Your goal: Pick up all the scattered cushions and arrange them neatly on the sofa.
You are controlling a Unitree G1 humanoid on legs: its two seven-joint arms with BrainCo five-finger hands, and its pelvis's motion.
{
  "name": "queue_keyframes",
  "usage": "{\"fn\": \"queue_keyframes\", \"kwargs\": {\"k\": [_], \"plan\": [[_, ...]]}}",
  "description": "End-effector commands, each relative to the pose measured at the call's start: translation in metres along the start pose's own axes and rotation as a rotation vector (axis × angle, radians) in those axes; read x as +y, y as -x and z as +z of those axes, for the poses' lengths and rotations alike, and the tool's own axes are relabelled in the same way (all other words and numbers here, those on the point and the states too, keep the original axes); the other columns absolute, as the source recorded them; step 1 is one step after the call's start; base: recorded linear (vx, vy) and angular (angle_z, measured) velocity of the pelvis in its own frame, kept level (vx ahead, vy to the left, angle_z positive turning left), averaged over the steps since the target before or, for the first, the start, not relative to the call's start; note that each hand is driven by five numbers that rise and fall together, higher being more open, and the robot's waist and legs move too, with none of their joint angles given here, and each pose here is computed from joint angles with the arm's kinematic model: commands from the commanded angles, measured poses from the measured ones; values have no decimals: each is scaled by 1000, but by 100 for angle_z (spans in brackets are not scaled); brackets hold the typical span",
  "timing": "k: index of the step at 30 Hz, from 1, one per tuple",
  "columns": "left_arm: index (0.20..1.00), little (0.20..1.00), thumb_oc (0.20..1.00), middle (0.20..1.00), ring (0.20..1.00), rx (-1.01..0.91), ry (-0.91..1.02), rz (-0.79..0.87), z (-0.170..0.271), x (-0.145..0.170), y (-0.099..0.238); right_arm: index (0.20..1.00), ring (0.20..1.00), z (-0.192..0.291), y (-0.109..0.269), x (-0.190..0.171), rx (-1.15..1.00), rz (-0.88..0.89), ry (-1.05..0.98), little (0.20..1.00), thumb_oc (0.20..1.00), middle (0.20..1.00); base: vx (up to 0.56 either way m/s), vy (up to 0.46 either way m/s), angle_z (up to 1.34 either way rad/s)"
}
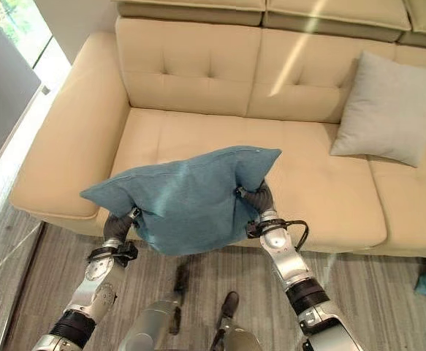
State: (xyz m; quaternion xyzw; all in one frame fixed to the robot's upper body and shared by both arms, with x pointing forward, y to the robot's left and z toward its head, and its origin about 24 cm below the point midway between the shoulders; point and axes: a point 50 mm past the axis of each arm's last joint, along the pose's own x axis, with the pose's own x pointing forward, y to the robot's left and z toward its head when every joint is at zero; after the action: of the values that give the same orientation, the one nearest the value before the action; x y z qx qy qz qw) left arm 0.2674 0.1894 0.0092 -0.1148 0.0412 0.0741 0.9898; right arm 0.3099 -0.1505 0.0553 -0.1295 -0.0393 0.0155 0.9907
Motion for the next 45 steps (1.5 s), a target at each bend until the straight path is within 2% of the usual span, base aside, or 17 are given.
{"fn": "queue_keyframes", "kwargs": {"k": [1, 8, 13, 18, 25, 29, 33, 37, 38, 40, 45], "plan": [[200, 200, 200, 200, 200, -201, 7, -194, 41, -31, -6, 200, 200, 45, 0, 39, -225, 117, -123, 200, 200, 200, 208, 115, 26], [200, 200, 200, 200, 200, -193, -65, -169, 43, -10, 2, 200, 200, 46, 4, 47, -228, 140, -127, 200, 200, 200, 132, 222, 0], [200, 200, 200, 200, 200, -223, -54, -157, 50, -11, 0, 200, 200, 50, 3, 49, -245, 151, -142, 200, 200, 200, 120, 93, -18], [200, 200, 200, 200, 200, -254, -33, -204, 54, -32, -8, 200, 200, 52, -2, 40, -248, 119, -130, 200, 200, 200, 246, -49, 8], [200, 200, 200, 200, 200, -239, -6, -206, 48, -36, -6, 200, 200, 53, -2, 40, -250, 127, -131, 200, 200, 200, 229, -93, 59], [200, 200, 200, 200, 200, -281, 7, -210, 59, -44, -11, 200, 200, 62, -5, 35, -286, 101, -120, 200, 200, 200, 220, -86, 10], [200, 200, 200, 200, 200, -435, -40, -218, 102, -63, -29, 200, 200, 103, -25, 30, -426, 35, -66, 200, 200, 200, 84, 12, 15], [200, 200, 200, 200, 200, -661, -165, -172, 183, -76, -62, 200, 200, 169, -57, 22, -596, -56, 24, 200, 200, 200, 47, 50, 12], [200, 200, 200, 200, 200, -663, -165, -173, 184, -77, -62, 200, 200, 170, -57, 22, -598, -57, 24, 200, 200, 200, 24, 24, -6], [200, 200, 200, 200, 200, -776, -216, -133, 237, -78, -73, 200, 200, 205, -69, 14, -679, -117, 63, 200, 200, 200, 39, 10, -9], [200, 200, 200, 200, 200, -874, -266, -84, 283, -75, -74, 200, 200, 236, -74, 4, -754, -180, 84, 200, 200, 200, 47, 4, -12]]}}
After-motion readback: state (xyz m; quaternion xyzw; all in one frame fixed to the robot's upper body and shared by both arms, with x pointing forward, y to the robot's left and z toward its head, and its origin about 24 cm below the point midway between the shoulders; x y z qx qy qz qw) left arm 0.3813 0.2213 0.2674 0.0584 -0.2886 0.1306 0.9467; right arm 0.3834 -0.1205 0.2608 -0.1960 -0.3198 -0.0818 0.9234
